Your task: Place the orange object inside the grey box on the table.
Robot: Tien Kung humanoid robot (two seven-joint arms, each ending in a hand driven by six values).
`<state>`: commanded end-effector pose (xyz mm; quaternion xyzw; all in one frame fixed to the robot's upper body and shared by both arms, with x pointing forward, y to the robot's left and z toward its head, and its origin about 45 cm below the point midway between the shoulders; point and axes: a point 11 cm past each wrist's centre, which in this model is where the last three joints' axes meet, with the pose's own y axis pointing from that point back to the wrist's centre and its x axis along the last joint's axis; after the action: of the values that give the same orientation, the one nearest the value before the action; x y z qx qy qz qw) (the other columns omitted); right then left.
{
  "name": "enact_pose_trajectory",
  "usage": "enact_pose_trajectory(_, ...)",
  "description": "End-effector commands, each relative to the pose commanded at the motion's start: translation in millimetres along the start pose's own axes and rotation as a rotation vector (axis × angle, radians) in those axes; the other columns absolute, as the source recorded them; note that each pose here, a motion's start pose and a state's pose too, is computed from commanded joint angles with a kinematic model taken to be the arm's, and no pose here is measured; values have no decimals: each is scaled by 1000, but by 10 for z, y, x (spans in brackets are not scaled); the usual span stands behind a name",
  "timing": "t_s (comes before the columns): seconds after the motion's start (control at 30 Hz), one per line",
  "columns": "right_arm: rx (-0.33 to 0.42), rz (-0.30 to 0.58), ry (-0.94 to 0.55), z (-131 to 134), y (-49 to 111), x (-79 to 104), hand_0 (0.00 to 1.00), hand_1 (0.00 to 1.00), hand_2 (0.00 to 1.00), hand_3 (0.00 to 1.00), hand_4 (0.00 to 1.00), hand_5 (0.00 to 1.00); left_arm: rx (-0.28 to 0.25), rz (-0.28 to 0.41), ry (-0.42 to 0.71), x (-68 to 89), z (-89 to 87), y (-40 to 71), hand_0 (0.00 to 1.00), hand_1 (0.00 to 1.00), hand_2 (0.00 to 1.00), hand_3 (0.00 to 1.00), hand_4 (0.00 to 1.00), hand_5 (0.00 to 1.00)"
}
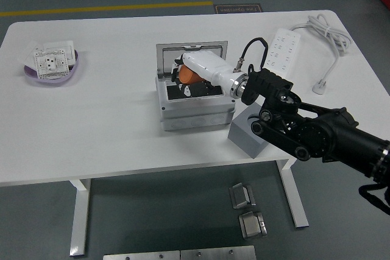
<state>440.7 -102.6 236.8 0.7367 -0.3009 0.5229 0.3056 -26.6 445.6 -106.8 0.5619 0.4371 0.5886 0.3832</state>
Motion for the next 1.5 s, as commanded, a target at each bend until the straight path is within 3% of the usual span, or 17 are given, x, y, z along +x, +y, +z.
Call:
enact_pose_trajectory(0.13,0,-26,51,10,-75,-5,244,197,278,236,2,2,-4,2,-2,12,27,2,659,631,527,567,537,182)
enact_pose_trajectory(0.43,-27,-68,31,185,-95,-208,251,195,278,238,2,2,-21,-1,-9,5,112,6,659,631,528,568,534,179)
enact_pose_trajectory(0.8,-26,-94,16,280,-89,-227,258,196,280,245,2,2,-27,-1,-15,8,145,8,659,631,527,568,532,180)
enact_pose_trajectory(0.83,-25,-96,18,282,-89,-231,359,234,371,378,2,2,-28,-1,-15,7,147,8,659,630,527,568,531,179)
enact_pose_trajectory(1.03,-13,-89,29,269,-89,-239,359,234,371,378,2,2,-34,-4,-18,-5,175,10,659,630,527,568,531,179)
enact_pose_trajectory(1.07,-12,-87,30,267,-89,-239,648,591,666,827,483,95,-35,-4,-19,-7,179,10,659,629,526,567,527,178)
enact_pose_trajectory(1.2,-9,-84,33,271,-82,-249,648,591,666,827,483,95,-37,-6,-21,-13,190,11,659,629,526,567,527,178)
enact_pose_trajectory(1.23,-9,-83,32,274,-80,-252,798,747,811,998,695,103,-37,-6,-22,-14,191,11,659,630,525,567,526,179)
enact_pose_trajectory(1.4,-13,-82,29,293,-68,-263,798,747,811,998,695,103,-37,-7,-25,-22,190,10,659,630,525,567,526,179)
enact_pose_trajectory(1.43,-14,-82,29,297,-65,-266,837,763,821,998,754,145,-37,-8,-25,-24,189,10,659,629,525,567,524,179)
enact_pose_trajectory(1.5,-16,-82,27,308,-58,-269,837,763,821,998,754,145,-37,-8,-26,-28,188,10,659,629,525,567,524,179)
